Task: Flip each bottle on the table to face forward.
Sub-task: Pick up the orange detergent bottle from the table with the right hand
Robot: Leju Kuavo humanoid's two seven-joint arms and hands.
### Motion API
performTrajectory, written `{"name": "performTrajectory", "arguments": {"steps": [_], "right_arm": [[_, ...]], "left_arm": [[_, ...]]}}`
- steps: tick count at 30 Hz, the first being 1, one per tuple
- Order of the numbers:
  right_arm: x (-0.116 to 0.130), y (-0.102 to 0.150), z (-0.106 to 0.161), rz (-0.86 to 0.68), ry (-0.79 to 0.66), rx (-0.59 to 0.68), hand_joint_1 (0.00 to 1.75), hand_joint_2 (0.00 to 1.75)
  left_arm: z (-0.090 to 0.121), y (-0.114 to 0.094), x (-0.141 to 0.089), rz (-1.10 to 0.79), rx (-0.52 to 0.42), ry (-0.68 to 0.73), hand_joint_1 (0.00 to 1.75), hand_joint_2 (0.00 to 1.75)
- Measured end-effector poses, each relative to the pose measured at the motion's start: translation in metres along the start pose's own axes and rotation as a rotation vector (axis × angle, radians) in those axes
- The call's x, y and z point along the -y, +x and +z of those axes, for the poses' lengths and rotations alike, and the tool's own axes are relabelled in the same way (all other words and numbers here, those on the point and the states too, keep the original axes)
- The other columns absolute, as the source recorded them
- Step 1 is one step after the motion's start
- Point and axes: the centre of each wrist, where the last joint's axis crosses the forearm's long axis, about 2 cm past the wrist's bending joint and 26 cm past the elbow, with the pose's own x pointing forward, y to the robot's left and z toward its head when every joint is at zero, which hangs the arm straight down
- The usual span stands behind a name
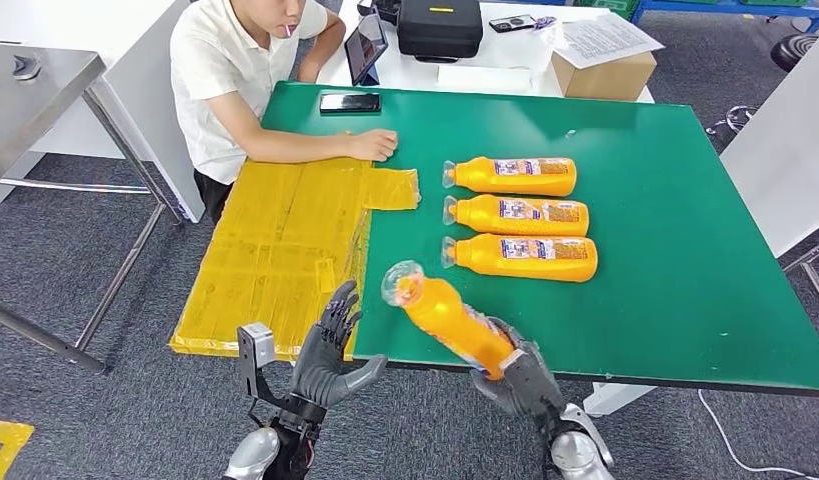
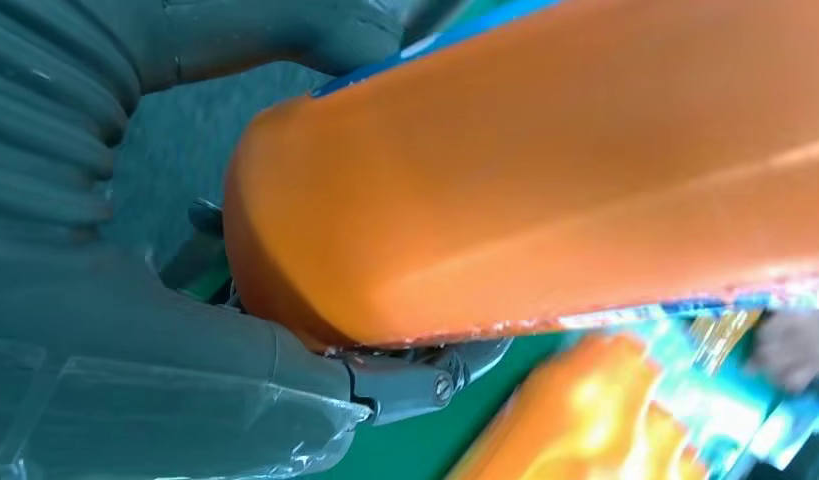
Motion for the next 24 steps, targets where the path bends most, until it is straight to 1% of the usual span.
{"name": "performTrajectory", "arguments": {"steps": [6, 8, 12, 18, 22, 24], "right_arm": [[-0.015, 0.008, -0.002, -0.035, 0.019, 0.029, 1.75, 1.75], [-0.026, 0.014, -0.005, -0.055, 0.035, 0.043, 1.75, 1.75], [-0.057, 0.031, -0.016, -0.089, 0.069, 0.066, 1.75, 1.75], [-0.086, 0.048, -0.034, -0.016, 0.126, 0.092, 1.59, 1.75], [-0.102, 0.058, -0.043, -0.004, 0.165, 0.106, 1.68, 1.75], [-0.107, 0.062, -0.048, 0.007, 0.169, 0.109, 1.70, 1.75]], "left_arm": [[0.001, 0.000, 0.000, -0.008, -0.007, 0.011, 0.00, 1.75], [0.000, -0.001, 0.001, -0.013, -0.019, 0.017, 0.00, 1.75], [-0.002, -0.002, 0.007, 0.005, -0.046, 0.009, 0.00, 1.75], [-0.010, 0.003, 0.015, 0.012, -0.014, 0.011, 0.00, 1.75], [-0.017, 0.008, 0.017, 0.004, 0.003, 0.009, 0.00, 1.75], [-0.018, 0.009, 0.019, 0.005, 0.003, 0.004, 0.00, 1.75]]}}
